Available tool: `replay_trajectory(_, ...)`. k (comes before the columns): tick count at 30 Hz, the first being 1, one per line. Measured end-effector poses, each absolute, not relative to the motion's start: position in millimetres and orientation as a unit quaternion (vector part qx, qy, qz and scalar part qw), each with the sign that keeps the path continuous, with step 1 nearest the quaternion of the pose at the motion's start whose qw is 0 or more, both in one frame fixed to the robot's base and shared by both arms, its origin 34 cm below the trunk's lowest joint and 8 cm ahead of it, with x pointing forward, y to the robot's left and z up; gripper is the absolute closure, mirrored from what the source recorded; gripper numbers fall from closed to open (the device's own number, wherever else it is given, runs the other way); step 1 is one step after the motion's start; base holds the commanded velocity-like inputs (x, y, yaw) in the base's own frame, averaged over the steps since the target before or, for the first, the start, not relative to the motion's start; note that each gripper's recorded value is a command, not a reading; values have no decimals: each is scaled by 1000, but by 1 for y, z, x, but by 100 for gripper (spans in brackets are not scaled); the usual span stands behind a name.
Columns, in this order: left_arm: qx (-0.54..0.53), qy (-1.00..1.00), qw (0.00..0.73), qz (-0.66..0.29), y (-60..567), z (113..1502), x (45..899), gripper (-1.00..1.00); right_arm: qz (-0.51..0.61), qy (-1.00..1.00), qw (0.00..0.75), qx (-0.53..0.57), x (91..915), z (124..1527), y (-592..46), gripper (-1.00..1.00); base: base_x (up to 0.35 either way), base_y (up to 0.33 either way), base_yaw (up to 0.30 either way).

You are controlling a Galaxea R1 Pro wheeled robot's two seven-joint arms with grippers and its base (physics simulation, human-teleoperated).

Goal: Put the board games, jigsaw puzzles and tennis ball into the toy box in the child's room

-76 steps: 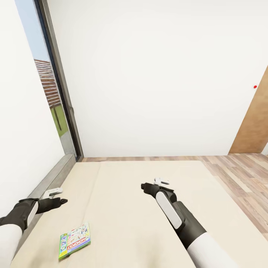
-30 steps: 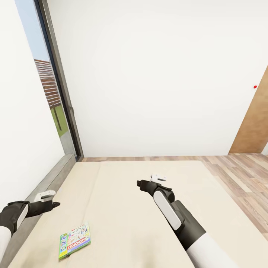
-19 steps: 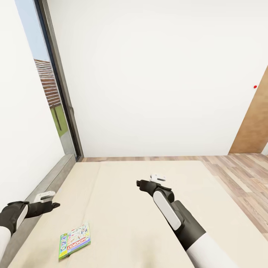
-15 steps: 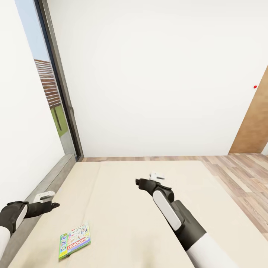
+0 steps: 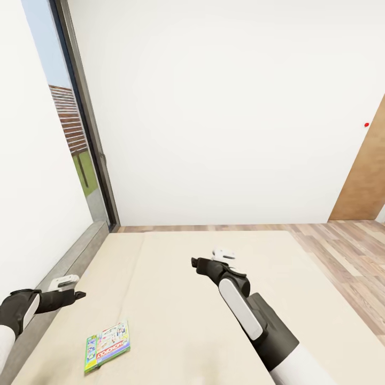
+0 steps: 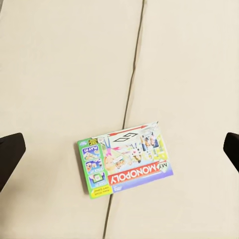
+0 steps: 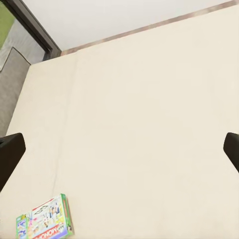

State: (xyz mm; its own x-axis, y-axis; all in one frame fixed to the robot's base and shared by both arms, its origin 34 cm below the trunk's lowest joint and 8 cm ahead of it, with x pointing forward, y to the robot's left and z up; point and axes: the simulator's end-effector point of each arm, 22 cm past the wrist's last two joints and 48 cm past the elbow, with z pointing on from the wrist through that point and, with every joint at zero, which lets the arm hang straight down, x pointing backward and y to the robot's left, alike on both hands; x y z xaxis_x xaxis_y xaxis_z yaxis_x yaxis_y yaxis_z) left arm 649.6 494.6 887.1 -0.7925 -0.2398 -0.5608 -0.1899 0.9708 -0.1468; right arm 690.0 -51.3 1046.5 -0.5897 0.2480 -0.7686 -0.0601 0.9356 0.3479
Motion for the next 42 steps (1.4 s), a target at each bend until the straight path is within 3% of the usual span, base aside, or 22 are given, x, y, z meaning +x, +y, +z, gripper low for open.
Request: replay_trajectory(42,-114,946,302,-42,494,887,650,-100,172,876,447,54,689,1044,-50,-100,-1,59,0)
